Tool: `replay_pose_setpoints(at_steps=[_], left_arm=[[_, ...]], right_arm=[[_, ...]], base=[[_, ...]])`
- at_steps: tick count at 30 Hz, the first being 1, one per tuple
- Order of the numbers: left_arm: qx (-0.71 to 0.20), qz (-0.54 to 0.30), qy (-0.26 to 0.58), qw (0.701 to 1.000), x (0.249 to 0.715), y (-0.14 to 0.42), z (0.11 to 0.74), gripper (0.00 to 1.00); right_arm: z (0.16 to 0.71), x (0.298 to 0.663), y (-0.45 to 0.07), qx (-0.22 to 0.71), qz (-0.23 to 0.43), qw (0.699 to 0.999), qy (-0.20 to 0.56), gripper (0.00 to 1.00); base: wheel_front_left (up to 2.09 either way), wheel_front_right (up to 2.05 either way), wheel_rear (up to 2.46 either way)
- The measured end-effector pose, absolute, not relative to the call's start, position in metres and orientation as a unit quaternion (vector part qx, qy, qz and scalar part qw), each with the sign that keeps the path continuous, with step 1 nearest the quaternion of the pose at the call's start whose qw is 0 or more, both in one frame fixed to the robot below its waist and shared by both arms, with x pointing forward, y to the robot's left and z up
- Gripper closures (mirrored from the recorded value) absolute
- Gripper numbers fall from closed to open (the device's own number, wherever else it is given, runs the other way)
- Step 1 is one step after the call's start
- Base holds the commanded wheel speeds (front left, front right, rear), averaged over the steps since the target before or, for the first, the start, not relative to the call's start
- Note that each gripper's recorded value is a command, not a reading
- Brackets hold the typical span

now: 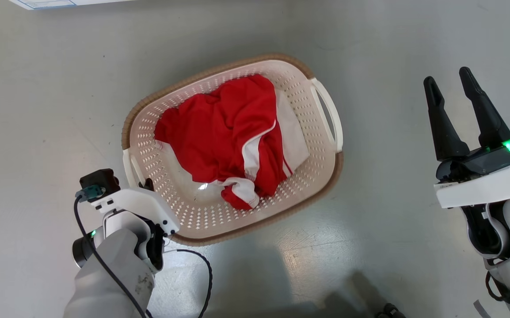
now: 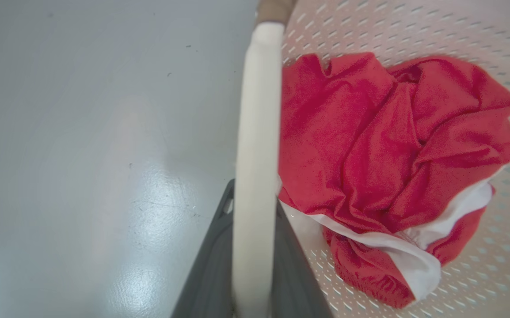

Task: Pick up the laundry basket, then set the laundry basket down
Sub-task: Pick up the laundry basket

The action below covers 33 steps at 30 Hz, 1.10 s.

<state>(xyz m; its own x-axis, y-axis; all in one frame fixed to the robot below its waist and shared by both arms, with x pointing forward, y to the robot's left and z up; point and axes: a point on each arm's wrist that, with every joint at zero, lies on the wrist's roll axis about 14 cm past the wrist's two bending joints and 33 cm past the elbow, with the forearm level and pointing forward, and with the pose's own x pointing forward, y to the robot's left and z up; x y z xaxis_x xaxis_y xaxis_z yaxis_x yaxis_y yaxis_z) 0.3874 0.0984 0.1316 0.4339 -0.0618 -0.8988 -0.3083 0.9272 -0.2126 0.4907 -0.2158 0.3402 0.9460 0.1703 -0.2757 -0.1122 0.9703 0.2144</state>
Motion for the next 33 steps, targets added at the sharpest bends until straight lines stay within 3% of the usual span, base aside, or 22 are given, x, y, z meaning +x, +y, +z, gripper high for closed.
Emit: replay_pose_setpoints(at_steps=[10, 20, 33], left_arm=[[-0.153, 0.049, 0.521, 0.838, 0.394, 0.096, 0.138, 1.0], [-0.085, -0.045, 0.498, 0.862, 0.416, 0.095, 0.143, 1.0], [-0.063, -0.084, 0.497, 0.861, 0.437, 0.095, 0.141, 1.0]], right_arm=[[0.347, 0.489, -0.216, 0.098, 0.071, 0.982, 0.143, 0.0], [0.347, 0.486, -0.218, 0.099, 0.067, 0.982, 0.146, 0.0], [0.34, 0.486, -0.221, 0.098, 0.062, 0.982, 0.152, 0.0]], base=[[0.0, 0.0, 0.0], [0.0, 0.0, 0.0], [0.0, 0.0, 0.0]])
